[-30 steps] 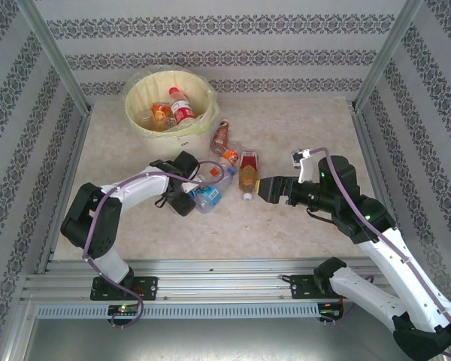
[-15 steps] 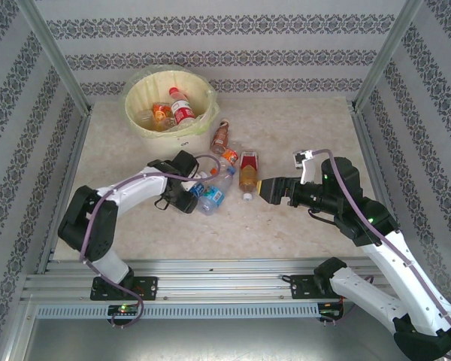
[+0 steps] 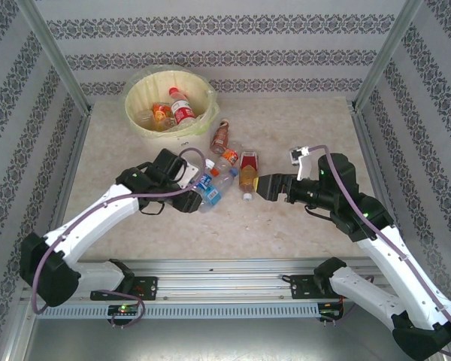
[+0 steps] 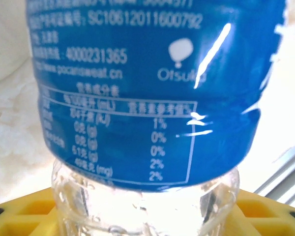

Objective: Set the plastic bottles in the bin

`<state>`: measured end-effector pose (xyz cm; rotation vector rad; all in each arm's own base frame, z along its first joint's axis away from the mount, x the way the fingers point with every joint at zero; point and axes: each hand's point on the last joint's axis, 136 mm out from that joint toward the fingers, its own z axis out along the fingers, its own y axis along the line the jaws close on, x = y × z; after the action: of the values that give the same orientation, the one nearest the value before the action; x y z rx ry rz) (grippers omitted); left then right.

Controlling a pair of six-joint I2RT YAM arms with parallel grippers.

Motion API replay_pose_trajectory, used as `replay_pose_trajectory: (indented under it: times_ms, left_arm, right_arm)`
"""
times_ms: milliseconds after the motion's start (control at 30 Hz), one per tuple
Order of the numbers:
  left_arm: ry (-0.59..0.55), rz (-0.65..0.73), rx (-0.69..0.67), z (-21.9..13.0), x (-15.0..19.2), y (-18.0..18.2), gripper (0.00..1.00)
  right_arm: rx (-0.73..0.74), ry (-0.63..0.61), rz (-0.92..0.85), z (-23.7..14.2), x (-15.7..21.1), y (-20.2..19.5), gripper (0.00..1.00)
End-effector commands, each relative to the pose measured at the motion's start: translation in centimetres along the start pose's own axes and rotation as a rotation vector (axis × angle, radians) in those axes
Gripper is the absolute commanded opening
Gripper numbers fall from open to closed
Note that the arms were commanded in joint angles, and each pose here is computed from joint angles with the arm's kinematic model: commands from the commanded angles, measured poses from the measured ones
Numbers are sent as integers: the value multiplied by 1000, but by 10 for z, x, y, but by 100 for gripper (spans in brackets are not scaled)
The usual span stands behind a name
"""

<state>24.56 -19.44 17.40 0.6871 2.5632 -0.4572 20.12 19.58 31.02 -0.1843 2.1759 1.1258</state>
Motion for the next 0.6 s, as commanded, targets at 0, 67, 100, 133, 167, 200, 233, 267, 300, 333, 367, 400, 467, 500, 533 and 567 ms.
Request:
replay_pose_trajectory:
  times_ms: [0,67,100,133,167,200,233,267,300,333,367,400,467,500,533,567]
  left_arm:
    - [-101,-30,108,-32,-29,-27,57]
    - [-143,-40,117,-47,-45,-31,56]
    - [-162,-45,109,-54,-54,-31,55]
    - [-184,-48,95,-62,-62,-31,55]
    - [-211,-51,74,-71,-72,-29,55]
    - [-237,-59,53,-81,-82,-27,57]
    - [-266,-67,33,-90,-91,-24,57]
    - [-293,-82,18,-100,-101,-22,57]
    - [-317,-94,6,-109,-111,-20,57]
    - [-337,-105,-2,-117,-120,-19,57]
    - [-356,-123,-17,-124,-129,-15,56]
    - [-370,-145,-27,-131,-137,-12,55]
    - [-390,-188,-47,-139,-152,-5,54]
    - [-400,-214,-67,-143,-158,1,54]
    - [-412,-232,-81,-146,-164,7,53]
    - [-419,-256,-89,-147,-171,13,53]
  right_arm:
    - [-97,-43,-11,-5,-13,21,98]
    - [-124,-56,-18,-8,-16,28,98]
    - [-132,-59,-21,-9,-18,31,98]
    - [-137,-65,-25,-10,-20,33,98]
    - [-139,-68,-29,-11,-21,35,98]
    - [-139,-70,-33,-12,-22,36,98]
    - [-139,-69,-34,-12,-23,36,98]
    - [-140,-68,-36,-12,-23,37,98]
    - [-138,-68,-35,-12,-24,37,98]
    - [-137,-68,-34,-12,-24,37,98]
    - [-135,-67,-34,-12,-24,37,98]
    - [-132,-67,-31,-12,-24,36,98]
    - [-127,-71,-28,-13,-26,36,98]
    - [-126,-73,-30,-13,-27,37,98]
    - [-123,-73,-30,-13,-27,37,98]
    - [-122,-72,-30,-14,-27,37,98]
